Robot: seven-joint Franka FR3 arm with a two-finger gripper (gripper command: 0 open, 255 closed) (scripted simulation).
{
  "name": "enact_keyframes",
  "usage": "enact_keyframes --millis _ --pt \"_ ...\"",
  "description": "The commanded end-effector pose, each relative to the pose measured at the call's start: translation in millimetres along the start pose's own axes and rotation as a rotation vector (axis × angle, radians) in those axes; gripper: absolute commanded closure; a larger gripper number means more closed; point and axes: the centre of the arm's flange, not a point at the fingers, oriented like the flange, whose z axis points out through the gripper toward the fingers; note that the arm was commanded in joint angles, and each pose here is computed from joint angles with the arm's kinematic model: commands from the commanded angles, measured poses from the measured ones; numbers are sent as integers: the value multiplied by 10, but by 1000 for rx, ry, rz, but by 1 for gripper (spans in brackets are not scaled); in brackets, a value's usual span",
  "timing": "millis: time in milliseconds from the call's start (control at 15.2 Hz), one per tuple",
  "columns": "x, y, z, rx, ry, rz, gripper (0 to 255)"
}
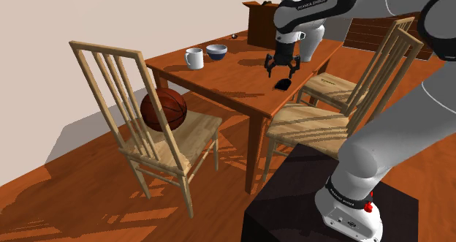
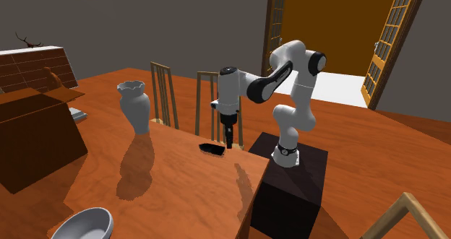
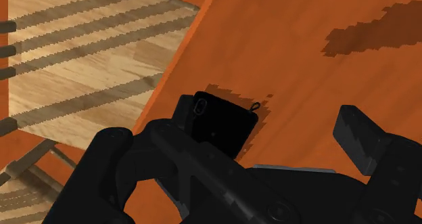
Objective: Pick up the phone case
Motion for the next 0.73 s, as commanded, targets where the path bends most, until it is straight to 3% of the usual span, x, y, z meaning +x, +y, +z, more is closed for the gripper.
enact_keyframes --millis 0,264,660 --pt "233 68 89 5 4 112 0" --pt "641 340 272 13 10 327 0" --pt "659 349 543 13 10 335 0"
